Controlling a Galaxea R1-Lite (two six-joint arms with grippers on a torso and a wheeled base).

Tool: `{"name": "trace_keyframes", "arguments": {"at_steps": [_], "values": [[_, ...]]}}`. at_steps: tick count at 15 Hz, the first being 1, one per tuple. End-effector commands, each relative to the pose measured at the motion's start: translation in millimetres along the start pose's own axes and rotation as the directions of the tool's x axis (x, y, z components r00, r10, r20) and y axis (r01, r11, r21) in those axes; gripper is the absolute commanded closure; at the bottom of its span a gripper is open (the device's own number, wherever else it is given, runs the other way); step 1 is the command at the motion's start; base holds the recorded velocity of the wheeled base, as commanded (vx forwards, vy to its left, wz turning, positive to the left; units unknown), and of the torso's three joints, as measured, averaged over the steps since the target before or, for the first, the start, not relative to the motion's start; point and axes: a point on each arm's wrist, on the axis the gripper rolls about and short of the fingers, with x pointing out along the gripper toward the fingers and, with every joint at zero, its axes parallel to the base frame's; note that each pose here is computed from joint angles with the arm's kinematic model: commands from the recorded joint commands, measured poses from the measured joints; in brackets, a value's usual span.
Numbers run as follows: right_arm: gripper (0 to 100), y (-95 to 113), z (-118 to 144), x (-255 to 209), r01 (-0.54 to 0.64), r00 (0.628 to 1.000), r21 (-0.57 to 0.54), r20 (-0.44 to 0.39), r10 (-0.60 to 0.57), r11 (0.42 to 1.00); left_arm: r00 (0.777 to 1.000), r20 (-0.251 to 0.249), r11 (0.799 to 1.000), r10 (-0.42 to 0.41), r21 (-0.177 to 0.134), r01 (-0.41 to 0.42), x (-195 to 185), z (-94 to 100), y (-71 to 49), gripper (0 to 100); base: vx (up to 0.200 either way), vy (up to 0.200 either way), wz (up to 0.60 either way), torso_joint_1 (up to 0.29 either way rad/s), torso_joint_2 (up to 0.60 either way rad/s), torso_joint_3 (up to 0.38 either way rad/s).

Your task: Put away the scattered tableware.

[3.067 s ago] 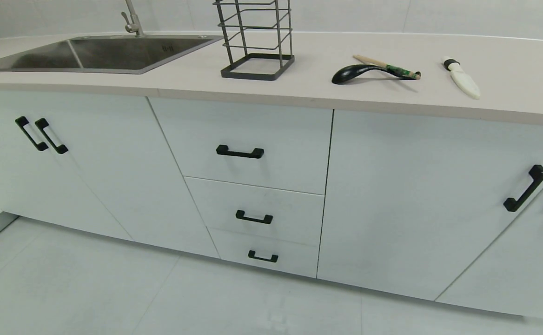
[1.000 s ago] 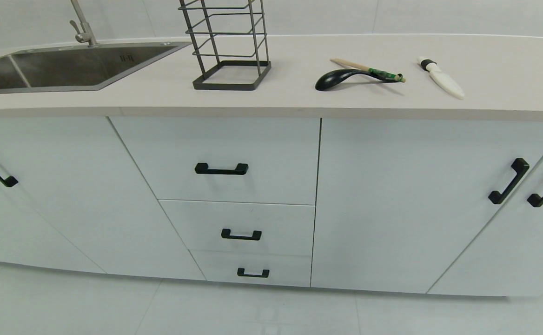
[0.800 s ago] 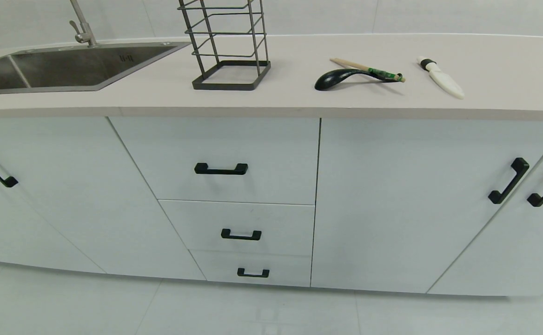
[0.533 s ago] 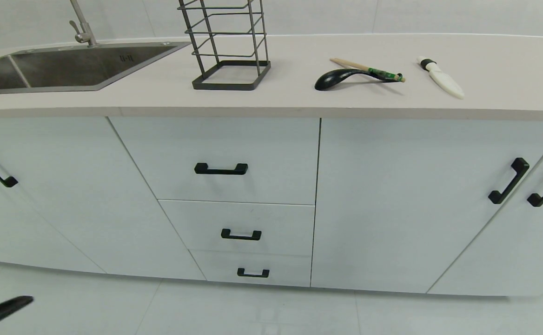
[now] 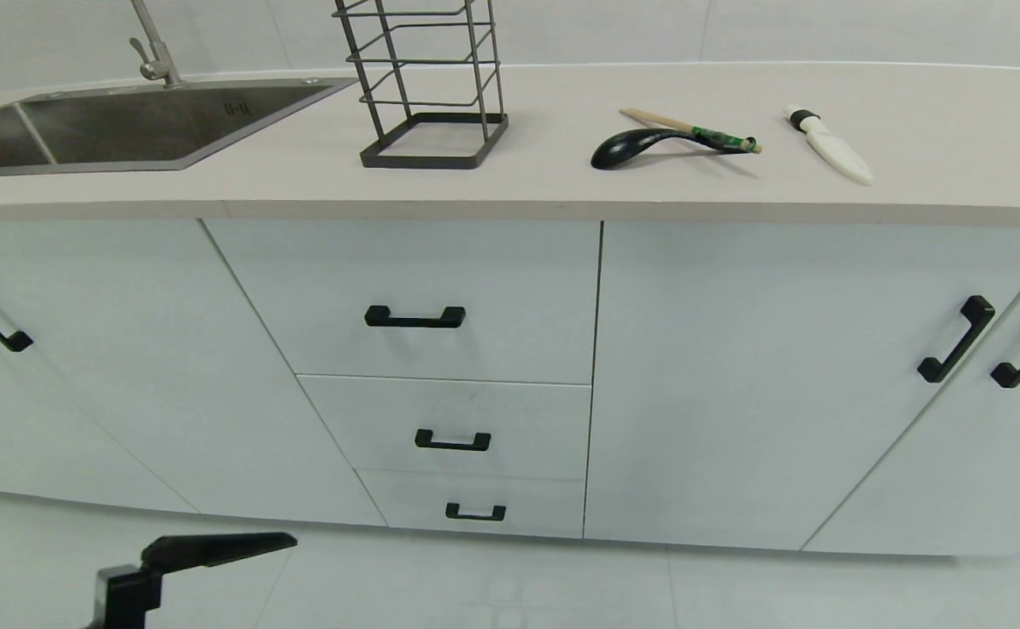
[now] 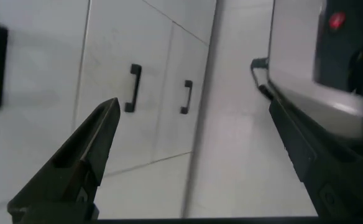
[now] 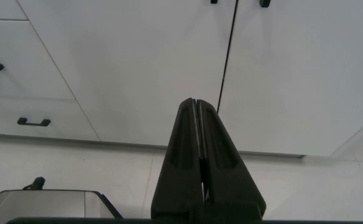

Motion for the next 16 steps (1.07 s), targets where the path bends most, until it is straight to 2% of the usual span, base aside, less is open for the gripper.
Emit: {"name": "trace_keyframes", "arguments": {"at_steps": [1,3,4,6,8,10,12,14,15,16], "values": [[100,0,0,0,-0.001,1.0,-0.001,0.0,0.001,1.0,0.995,-0.034,0.994,-0.089,0.061,0.091,28,1.2,17.8,0,0.0,0.0,0.0,0.0,0.0,0.0],[100,0,0,0,-0.001,1.0,-0.001,-0.002,0.001,1.0,0.993,-0.054,0.992,-0.11,0.05,0.112,30,-1.6,13.1,0,0.0,0.0,0.0,0.0,0.0,0.0],[100,0,0,0,-0.001,1.0,-0.001,-0.002,0.001,1.0,0.986,-0.1,0.99,-0.131,0.041,0.136,37,-5.4,11.5,0,0.0,0.0,0.0,0.0,0.0,0.0],[100,0,0,0,-0.001,1.0,-0.001,-0.002,0.001,1.0,0.958,-0.177,0.973,-0.225,0.018,0.232,60,-13.7,6.4,0,0.0,0.0,0.0,0.0,0.0,0.0],[100,0,0,0,-0.001,1.0,-0.001,-0.002,0.001,1.0,0.941,-0.218,0.965,-0.258,-0.005,0.264,90,-23.7,11.0,0,0.0,0.0,0.0,0.0,0.0,0.0],[100,0,0,0,-0.001,1.0,-0.001,-0.002,0.001,1.0,0.946,-0.214,0.969,-0.244,-0.002,0.249,125,-32.1,20.6,0,0.0,0.0,0.0,0.0,0.0,0.0],[100,0,0,0,-0.001,1.0,-0.001,-0.002,0.001,1.0,0.928,-0.228,0.955,-0.293,-0.023,0.296,139,-38.7,14.7,0,0.0,0.0,0.0,0.0,0.0,0.0],[100,0,0,0,-0.001,1.0,-0.001,-0.002,0.001,1.0,0.922,-0.234,0.951,-0.308,-0.039,0.307,144,-41.4,13.1,0,0.0,0.0,0.0,0.0,0.0,0.0],[100,0,0,0,-0.001,1.0,-0.001,-0.002,0.001,1.0,0.923,-0.237,0.953,-0.302,-0.062,0.296,150,-41.9,17.2,0,0.0,0.0,0.0,0.0,0.0,0.0],[100,0,0,0,-0.001,1.0,-0.001,-0.002,0.001,1.0,0.926,-0.243,0.957,-0.289,-0.064,0.282,155,-42.0,21.4,0,0.0,0.0,0.0,0.0,0.0,0.0]]}}
